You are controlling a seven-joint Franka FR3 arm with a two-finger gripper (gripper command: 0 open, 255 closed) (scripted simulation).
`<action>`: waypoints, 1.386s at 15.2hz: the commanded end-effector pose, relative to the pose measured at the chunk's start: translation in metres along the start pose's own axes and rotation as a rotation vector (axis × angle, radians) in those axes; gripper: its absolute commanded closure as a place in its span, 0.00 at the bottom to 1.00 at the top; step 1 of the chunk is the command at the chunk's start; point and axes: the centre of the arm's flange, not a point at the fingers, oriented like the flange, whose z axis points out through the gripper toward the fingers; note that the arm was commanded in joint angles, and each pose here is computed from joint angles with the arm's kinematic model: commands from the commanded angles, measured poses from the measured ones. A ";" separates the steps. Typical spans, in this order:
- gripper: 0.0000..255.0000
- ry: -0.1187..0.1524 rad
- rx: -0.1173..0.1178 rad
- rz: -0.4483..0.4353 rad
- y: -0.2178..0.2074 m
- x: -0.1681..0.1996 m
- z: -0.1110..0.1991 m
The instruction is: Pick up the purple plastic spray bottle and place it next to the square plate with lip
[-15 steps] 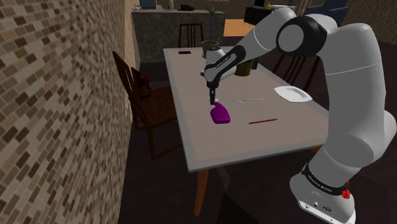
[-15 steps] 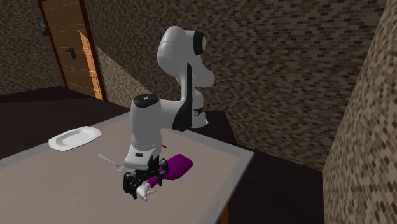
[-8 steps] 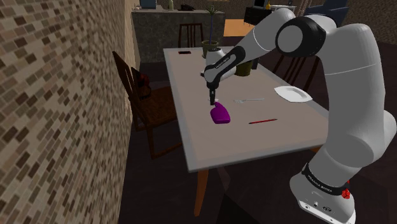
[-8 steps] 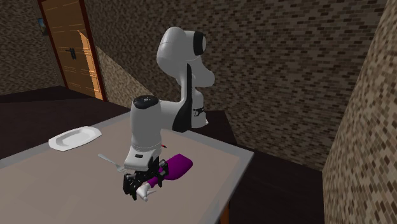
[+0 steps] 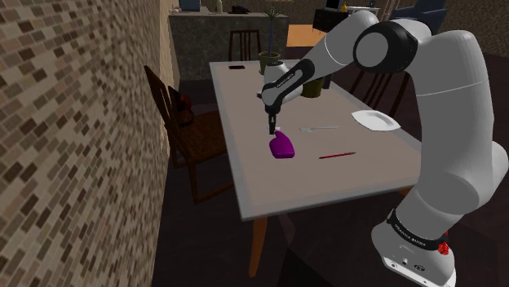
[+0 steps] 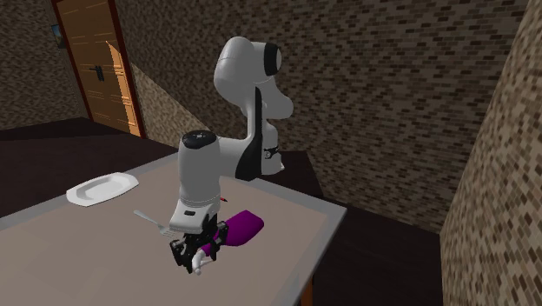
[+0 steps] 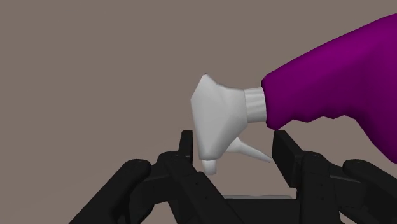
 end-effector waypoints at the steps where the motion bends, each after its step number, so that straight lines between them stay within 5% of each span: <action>1: 1.00 0.000 0.000 0.000 0.000 0.000 0.000; 21: 1.00 0.000 0.000 0.000 0.009 -0.005 -0.095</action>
